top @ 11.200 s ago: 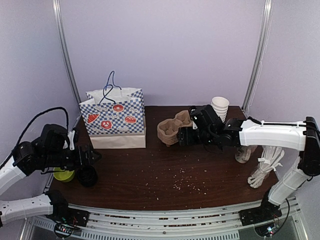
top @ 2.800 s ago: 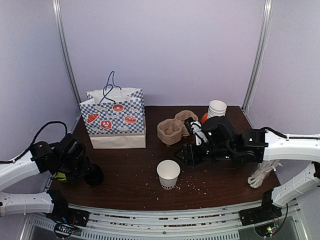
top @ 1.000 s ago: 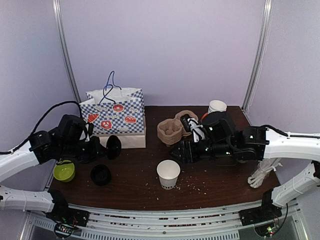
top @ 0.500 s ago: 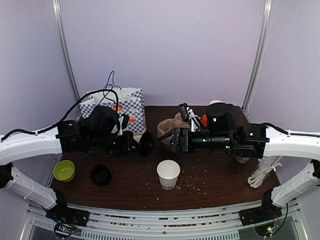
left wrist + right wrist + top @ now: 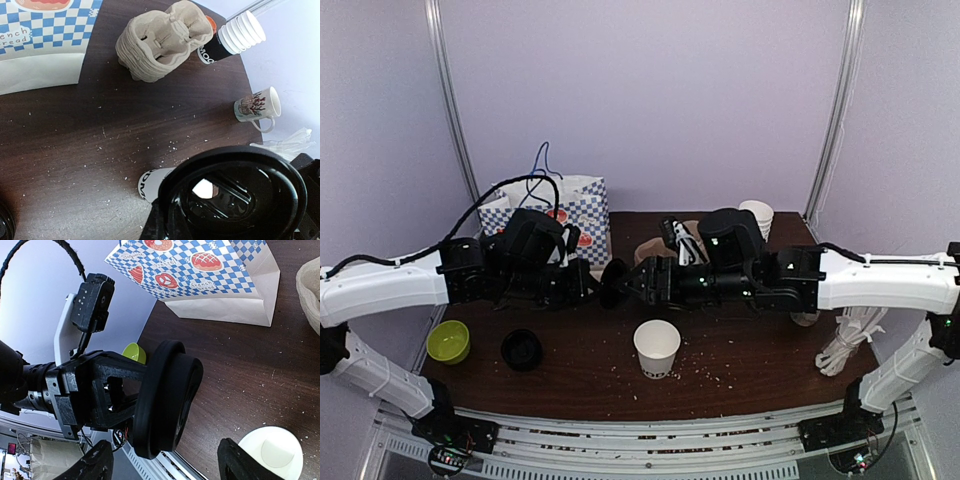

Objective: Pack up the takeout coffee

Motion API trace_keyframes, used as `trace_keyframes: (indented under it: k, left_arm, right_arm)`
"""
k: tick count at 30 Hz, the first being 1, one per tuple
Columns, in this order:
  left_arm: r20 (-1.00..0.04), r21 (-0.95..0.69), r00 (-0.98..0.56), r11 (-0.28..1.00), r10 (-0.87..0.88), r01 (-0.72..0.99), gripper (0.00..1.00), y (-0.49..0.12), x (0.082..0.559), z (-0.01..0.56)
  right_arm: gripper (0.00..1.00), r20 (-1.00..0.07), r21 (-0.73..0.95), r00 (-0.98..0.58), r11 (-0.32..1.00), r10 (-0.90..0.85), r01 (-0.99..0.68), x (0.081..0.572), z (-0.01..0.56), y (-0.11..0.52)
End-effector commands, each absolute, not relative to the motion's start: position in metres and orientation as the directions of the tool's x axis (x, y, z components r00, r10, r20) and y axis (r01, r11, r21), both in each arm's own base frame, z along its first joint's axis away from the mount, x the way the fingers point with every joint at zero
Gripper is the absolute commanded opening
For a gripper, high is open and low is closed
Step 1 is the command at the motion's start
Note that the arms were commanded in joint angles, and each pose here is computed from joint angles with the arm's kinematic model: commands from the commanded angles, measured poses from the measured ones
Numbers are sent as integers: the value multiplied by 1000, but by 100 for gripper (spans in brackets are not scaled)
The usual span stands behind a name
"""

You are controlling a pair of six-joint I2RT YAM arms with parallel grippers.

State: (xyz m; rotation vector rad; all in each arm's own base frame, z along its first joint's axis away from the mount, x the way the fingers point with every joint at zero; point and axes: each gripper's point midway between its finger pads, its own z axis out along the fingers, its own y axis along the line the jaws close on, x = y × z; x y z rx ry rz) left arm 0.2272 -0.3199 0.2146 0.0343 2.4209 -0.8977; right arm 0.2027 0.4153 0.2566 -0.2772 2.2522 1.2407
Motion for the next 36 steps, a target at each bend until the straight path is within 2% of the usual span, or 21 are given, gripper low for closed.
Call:
trace_keyframes:
  k: [1,4,15,22,31,36]
  left_arm:
    - [-544,-619,-818,747,-186,242,0,-326,232,236]
    - [-544,-620,-818,747,-188,241,0,-325,232,237]
    - [-546,-626,-814,741,-195,242,0,-321,229,240]
    - [-545,-625,-816,742,-194,242,1,-319,227,238]
    - [-547,-627,-816,738,-188,250,34,-317,224,238]
    - [-547,-629,-816,735,-185,255,44,-315,222,239]
  right_arm:
    - [73,-544,746,-831,517,111,-419,210,272,425]
    - [69,-535,749,-838,518,106,-413,213,269,430]
    - [39,-518,749,-851,526,87,-402,216,259,441]
    - [27,-526,745,-845,528,92,-406,217,259,439]
    - [24,-562,717,-822,550,91,-428,218,262,431]
    - [20,-577,704,-812,561,92,-436,220,263,427]
